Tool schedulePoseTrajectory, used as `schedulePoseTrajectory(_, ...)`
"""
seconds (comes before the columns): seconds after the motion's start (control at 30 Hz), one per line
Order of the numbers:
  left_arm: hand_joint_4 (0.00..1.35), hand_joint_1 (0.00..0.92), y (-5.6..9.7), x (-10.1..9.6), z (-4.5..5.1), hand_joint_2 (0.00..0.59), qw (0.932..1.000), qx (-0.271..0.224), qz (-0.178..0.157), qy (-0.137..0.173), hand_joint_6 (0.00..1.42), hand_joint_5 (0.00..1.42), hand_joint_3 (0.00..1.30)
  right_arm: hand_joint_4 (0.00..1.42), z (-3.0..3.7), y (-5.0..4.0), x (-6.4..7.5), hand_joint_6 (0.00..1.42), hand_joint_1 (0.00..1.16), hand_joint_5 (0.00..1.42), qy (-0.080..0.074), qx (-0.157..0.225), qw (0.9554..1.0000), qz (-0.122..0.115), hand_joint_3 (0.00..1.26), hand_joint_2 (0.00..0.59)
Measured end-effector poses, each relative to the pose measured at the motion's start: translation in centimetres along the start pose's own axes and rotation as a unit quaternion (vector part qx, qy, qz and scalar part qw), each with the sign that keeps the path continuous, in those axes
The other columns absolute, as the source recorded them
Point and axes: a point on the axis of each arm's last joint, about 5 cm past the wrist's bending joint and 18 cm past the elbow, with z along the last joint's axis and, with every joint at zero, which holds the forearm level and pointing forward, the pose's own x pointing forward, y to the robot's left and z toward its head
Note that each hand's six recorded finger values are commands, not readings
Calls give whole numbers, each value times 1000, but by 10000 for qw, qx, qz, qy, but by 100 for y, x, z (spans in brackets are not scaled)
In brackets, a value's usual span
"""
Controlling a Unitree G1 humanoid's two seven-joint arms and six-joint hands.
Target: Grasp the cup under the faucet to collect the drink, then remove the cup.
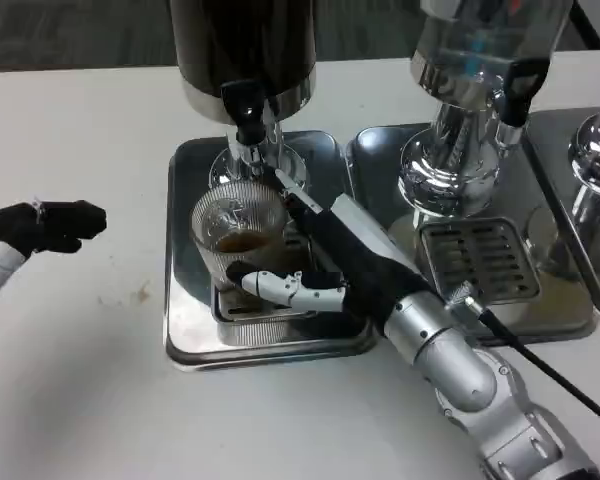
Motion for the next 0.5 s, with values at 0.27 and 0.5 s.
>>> schedulePoseTrajectory(0.27, 381, 0, -3, -9, -3, 130, 10000, 0, -4, 12, 348, 322, 476, 0, 94, 49, 0, 261, 562, 230, 11, -225, 9996, -142, 0, 213)
schedulePoseTrajectory(0.5, 381, 0, -3, -11, -3, 131, 10000, 3, -4, 14, 352, 323, 477, 124, 140, 97, 3, 355, 562, 348, 86, -371, 9989, -274, 0, 213)
